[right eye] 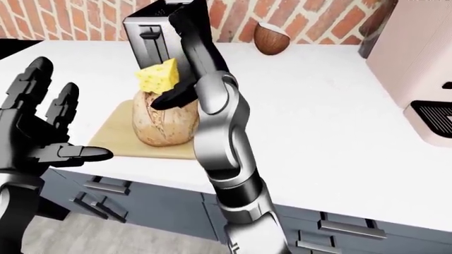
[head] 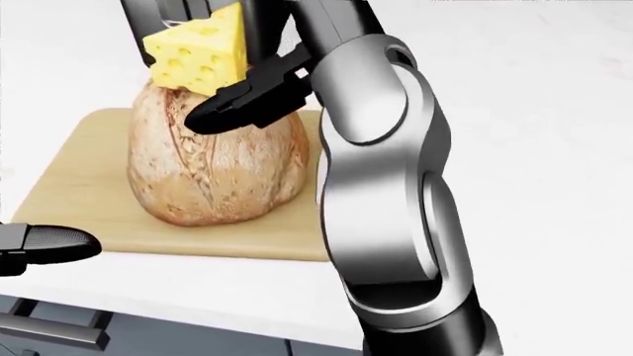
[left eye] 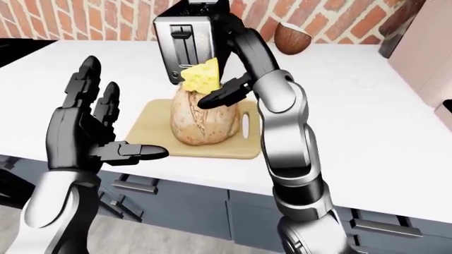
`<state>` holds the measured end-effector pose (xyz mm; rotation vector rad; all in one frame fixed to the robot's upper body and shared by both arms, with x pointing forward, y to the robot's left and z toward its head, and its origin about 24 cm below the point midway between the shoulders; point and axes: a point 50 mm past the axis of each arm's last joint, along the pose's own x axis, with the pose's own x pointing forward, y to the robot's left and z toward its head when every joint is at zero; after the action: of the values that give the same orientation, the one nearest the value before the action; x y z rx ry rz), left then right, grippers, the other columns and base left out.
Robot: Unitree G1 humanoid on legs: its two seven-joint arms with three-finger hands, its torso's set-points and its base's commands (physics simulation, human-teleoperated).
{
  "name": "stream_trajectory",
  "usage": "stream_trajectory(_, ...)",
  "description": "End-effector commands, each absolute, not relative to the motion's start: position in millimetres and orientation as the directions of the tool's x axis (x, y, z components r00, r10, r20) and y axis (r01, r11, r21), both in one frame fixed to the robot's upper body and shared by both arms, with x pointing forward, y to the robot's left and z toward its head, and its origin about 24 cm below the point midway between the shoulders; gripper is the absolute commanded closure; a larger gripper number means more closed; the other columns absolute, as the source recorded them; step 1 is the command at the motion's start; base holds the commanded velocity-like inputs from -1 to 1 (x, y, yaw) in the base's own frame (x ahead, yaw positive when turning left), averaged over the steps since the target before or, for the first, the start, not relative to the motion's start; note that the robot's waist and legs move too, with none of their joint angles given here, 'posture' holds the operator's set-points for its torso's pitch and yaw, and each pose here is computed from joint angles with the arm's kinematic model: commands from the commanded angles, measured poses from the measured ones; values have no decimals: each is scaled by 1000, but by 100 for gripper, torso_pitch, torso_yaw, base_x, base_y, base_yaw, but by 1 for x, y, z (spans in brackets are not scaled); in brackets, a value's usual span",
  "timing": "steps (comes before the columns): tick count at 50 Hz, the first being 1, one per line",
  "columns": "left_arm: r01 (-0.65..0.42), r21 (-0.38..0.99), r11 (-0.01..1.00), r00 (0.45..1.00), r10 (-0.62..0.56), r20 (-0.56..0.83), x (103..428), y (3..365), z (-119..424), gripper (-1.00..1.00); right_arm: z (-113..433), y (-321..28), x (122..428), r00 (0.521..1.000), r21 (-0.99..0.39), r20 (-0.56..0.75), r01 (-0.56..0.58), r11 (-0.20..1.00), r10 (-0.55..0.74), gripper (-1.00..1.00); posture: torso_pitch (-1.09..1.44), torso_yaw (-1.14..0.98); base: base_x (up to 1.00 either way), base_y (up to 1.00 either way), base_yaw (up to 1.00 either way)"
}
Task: Pick up the wedge of cheese and place it on the slice of bread to prepare a simple cheese on bread dish.
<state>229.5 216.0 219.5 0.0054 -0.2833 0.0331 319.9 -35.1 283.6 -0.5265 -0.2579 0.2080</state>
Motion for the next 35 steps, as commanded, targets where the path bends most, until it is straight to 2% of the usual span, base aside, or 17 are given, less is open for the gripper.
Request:
stream_trajectory(1,-37,19,999,935,28,354,225,215,232,-100,302,-37,311,925,-515,274,-90,852,263,-65,0,0,0,0,0)
stream_trajectory(5,-40,19,999,934,30,357,224,216,234,-100,305,-49,305,928,-499,286,-69,864,239,-65,0,0,0,0,0)
stream_trajectory(7,-40,19,999,933,31,360,224,216,236,-100,307,-57,301,929,-489,296,-54,871,224,-57,0,0,0,0,0)
stream_trajectory(13,-43,21,999,930,32,367,221,216,242,-100,315,-86,289,932,-443,328,6,897,156,-53,0,0,0,0,0)
stream_trajectory(29,-50,21,999,921,38,387,216,218,254,-100,324,-146,257,923,-321,384,123,939,10,-58,0,0,0,0,0)
stream_trajectory(33,-54,19,998,920,43,389,216,220,254,-100,323,-162,246,918,-296,395,156,942,-28,-66,0,0,0,0,0)
stream_trajectory(35,-55,21,998,920,42,389,217,220,254,-100,321,-169,240,916,-285,400,172,943,-46,-97,0,0,0,0,0)
